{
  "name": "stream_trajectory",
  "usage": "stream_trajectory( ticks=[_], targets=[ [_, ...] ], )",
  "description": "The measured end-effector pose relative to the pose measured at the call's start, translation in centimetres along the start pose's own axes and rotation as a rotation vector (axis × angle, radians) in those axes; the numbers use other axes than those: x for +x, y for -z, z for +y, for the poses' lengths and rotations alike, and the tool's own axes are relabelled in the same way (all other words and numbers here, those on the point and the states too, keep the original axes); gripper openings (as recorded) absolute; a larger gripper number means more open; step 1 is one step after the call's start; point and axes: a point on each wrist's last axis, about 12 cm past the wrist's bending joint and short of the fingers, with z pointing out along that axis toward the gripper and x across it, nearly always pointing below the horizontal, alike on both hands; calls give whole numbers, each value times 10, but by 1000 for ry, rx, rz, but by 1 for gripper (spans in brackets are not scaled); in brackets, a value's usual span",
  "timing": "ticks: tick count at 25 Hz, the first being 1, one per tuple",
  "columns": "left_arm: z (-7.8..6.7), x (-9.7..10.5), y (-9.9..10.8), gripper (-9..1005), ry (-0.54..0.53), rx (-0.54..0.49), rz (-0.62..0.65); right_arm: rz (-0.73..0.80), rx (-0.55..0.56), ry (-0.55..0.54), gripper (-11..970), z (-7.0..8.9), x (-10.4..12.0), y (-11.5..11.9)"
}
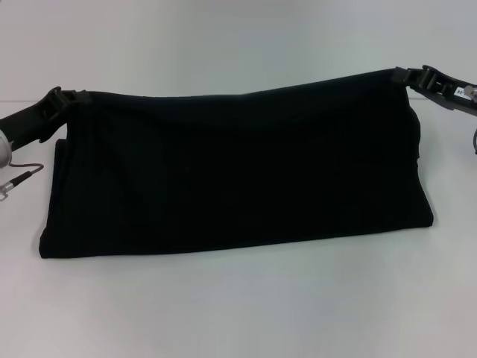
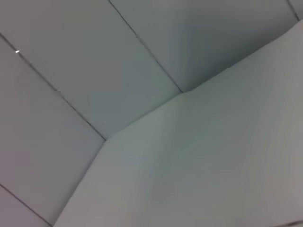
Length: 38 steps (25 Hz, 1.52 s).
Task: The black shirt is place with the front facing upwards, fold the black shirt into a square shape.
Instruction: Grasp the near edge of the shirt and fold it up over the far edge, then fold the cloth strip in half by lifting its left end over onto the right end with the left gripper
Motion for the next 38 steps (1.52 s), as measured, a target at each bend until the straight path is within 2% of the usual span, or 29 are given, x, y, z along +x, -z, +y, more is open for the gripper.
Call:
stream_trajectory(
  ticks=[7,13,17,19,22,27,33,36,38],
  targets=[
    [-2,11,-22,78,-53,-102,-42,-30,115,54,16,6,11,-27],
    [-2,22,-32,81,-69,-166,-108,3,209,183,15,12,26,-49],
    [-5,29,-38,82,-121,-175,-144,-1,218,256,15,15,33,-56],
    [-5,32,-39,83,-132,-185,-165,-16,215,273,56,16,35,-56],
    [-4,36,-41,186,-124,-191,-188,-46,230,261,118,13,35,-54],
    [1,37,-36,330,-85,-193,-214,-79,252,206,306,5,36,-49],
    [17,31,-17,453,-15,-177,-266,-118,130,177,592,0,44,-27],
    [26,29,-6,515,6,-183,-289,-152,51,191,643,-2,50,-13],
    [30,28,3,715,23,-158,-295,-161,-18,253,677,0,57,-2]
  ],
)
